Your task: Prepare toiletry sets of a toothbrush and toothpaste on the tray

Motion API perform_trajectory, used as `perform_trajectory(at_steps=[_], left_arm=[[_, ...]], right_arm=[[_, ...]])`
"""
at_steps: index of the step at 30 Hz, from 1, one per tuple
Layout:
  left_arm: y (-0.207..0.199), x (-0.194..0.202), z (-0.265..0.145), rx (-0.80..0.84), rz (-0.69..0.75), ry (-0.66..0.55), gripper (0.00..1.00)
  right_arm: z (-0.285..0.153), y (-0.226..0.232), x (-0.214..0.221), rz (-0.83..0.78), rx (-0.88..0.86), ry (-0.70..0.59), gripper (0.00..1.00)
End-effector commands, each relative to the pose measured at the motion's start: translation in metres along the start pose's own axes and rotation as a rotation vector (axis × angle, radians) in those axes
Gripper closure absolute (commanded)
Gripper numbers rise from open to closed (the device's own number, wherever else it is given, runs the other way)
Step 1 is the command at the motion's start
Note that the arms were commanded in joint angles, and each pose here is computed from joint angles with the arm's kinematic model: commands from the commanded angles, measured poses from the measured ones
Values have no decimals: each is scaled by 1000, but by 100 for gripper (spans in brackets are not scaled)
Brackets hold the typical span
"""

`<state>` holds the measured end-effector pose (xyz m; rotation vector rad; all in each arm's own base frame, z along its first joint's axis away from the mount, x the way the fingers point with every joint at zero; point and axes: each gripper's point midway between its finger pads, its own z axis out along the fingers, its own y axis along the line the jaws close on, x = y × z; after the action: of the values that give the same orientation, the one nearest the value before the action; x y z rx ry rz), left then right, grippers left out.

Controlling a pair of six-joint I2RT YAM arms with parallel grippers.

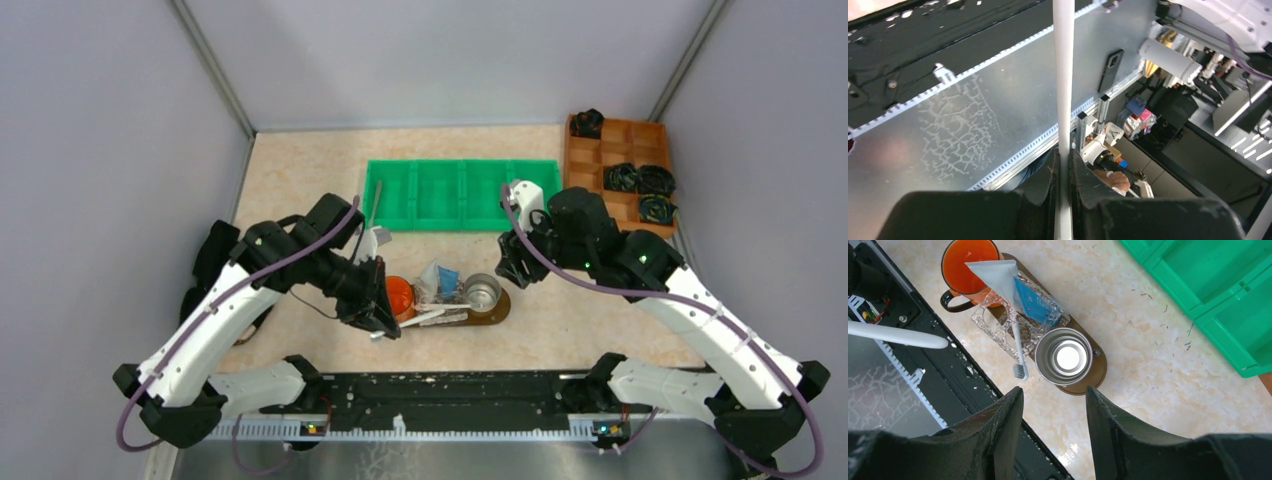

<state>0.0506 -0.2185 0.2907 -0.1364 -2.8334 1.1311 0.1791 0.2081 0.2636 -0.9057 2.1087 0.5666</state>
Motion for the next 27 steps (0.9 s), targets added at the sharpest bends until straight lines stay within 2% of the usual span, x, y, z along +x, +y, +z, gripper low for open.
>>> perform_trajectory(at_steps=[1,6,11,15,27], left_arm=[[28,-4,12,-118,-123,-34,92],[27,-21,12,-161,-123,-91,92],[50,-33,23,-263,-145,-127,89],[58,-43,33,-310,-145,-111,88],[68,-55,57,-316,-130,-86,87]], right_arm=[[-17,4,-22,-14,-16,-85,51],[-17,4,-17,-13,-16,-77,51],[-19,5,-18,-11,-22,-93,51],[-17,7,-16,-10,-33,-90,51],[-14,9,-12,-2,-43,-88,50]])
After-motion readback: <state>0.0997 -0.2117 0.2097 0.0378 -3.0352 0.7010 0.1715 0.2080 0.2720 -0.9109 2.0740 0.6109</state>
